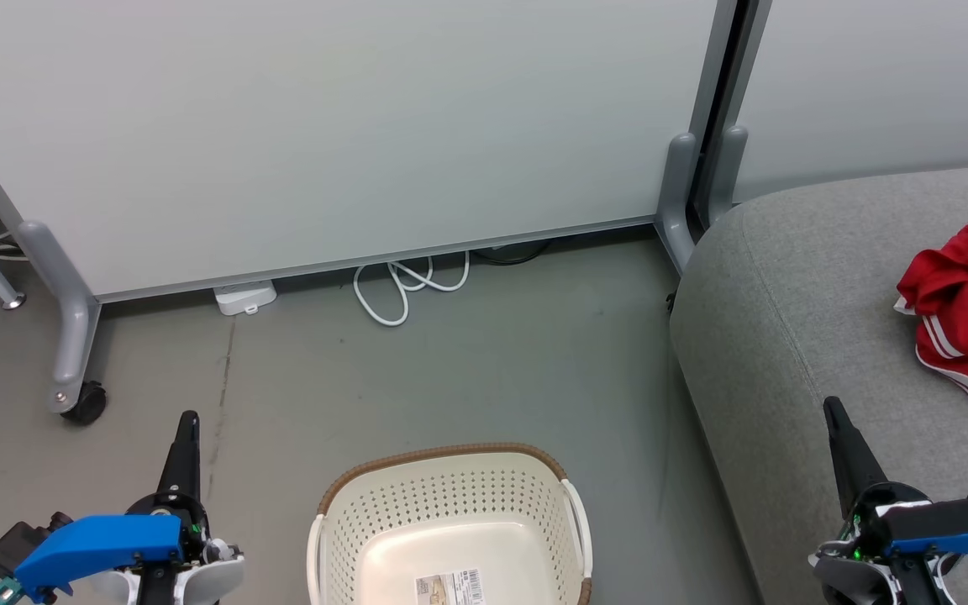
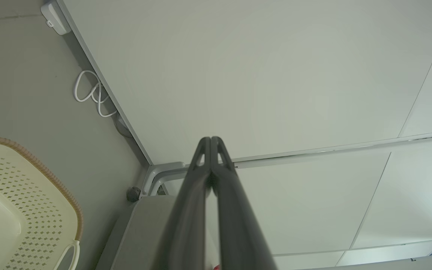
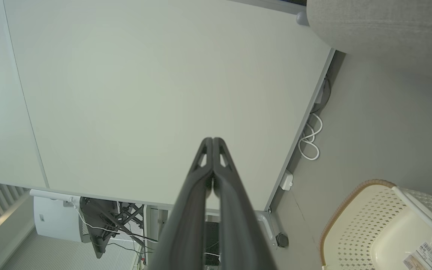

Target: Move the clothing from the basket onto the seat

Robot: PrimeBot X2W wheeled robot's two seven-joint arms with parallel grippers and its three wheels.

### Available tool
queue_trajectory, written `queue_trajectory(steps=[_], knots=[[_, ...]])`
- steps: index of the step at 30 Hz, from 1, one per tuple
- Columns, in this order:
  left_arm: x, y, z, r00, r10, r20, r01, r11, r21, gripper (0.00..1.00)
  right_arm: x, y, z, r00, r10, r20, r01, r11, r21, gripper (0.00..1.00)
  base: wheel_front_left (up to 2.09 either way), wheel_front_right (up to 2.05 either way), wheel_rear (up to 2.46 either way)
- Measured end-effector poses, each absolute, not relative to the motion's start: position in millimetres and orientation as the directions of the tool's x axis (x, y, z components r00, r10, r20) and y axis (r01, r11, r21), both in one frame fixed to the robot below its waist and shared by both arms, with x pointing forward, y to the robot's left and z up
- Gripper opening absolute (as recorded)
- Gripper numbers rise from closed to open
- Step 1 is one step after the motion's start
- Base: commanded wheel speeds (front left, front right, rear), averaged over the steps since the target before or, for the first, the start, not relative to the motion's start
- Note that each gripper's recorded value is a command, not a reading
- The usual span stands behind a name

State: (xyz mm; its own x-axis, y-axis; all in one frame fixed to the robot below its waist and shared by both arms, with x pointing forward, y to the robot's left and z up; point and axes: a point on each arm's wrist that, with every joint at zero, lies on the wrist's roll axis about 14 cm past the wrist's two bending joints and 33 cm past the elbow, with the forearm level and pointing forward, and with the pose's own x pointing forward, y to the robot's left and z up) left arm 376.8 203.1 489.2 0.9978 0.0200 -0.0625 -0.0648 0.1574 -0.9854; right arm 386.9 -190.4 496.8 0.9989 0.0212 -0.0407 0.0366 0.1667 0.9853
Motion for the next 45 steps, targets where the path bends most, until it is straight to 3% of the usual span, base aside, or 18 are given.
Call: queue_trajectory(steps=[25,45], knots=[[388,200,504,1.0,0.001,-0.011,-0.011,-0.002,-1.0,0.0,387,-200,503,1.0,-0.001,-0.013,0.013,-0.003,1.0,0.0,0.0,0.0,0.0],[388,200,504,1.0,0.001,-0.01,-0.01,-0.002,-1.0,0.0,387,-200,504,1.0,-0.001,-0.01,0.01,-0.005,1.0,0.0,0.0,0.0,0.0]])
